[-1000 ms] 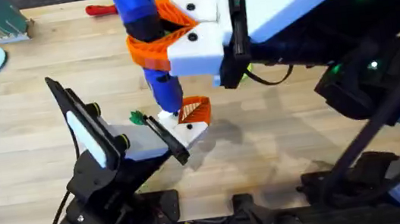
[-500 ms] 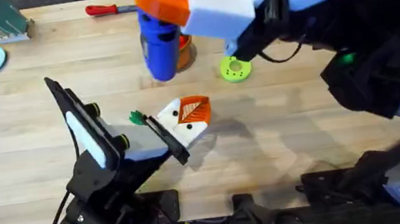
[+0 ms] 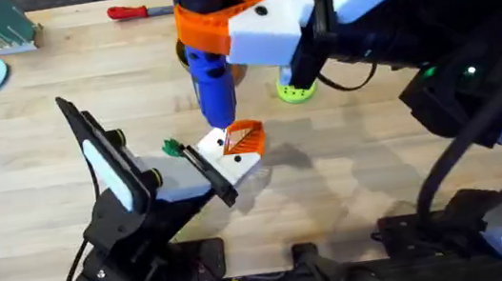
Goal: Pick up the gripper from the table and insert it into the empty holder that is missing its gripper. Then pick up a screw, insert it into the mounting hole, and use the screwdriver to tighten it. Finally, clean up the table by picking up the vegetable and placing it into the bucket.
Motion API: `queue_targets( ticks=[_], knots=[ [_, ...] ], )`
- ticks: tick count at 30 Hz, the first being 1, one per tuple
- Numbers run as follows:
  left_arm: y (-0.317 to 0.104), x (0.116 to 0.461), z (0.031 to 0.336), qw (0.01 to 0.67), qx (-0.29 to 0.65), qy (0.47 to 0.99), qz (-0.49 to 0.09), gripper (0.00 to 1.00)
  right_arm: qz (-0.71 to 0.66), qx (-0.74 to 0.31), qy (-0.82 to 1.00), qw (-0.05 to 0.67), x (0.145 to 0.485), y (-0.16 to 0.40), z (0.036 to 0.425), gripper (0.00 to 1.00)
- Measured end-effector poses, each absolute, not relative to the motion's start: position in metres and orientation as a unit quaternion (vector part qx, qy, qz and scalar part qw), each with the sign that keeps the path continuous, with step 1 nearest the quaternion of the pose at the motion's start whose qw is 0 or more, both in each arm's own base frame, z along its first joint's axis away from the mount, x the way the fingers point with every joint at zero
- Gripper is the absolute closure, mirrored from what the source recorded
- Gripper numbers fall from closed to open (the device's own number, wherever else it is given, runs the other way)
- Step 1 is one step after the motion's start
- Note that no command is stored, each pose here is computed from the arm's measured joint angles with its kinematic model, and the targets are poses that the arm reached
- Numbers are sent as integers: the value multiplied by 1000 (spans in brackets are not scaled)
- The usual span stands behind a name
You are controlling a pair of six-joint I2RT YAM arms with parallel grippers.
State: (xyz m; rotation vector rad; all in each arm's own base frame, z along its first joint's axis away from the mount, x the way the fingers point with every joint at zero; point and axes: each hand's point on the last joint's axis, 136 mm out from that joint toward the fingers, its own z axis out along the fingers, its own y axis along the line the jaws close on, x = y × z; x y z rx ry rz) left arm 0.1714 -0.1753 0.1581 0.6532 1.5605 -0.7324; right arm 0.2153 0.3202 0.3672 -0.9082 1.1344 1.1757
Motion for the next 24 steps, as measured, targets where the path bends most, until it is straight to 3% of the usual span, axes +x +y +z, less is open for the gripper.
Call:
queue_targets(
  ticks=[24],
  knots=[
    [-175, 171, 158, 604, 282, 674, -317, 988, 518, -408, 490, 571, 205, 339, 352, 981]
  ],
)
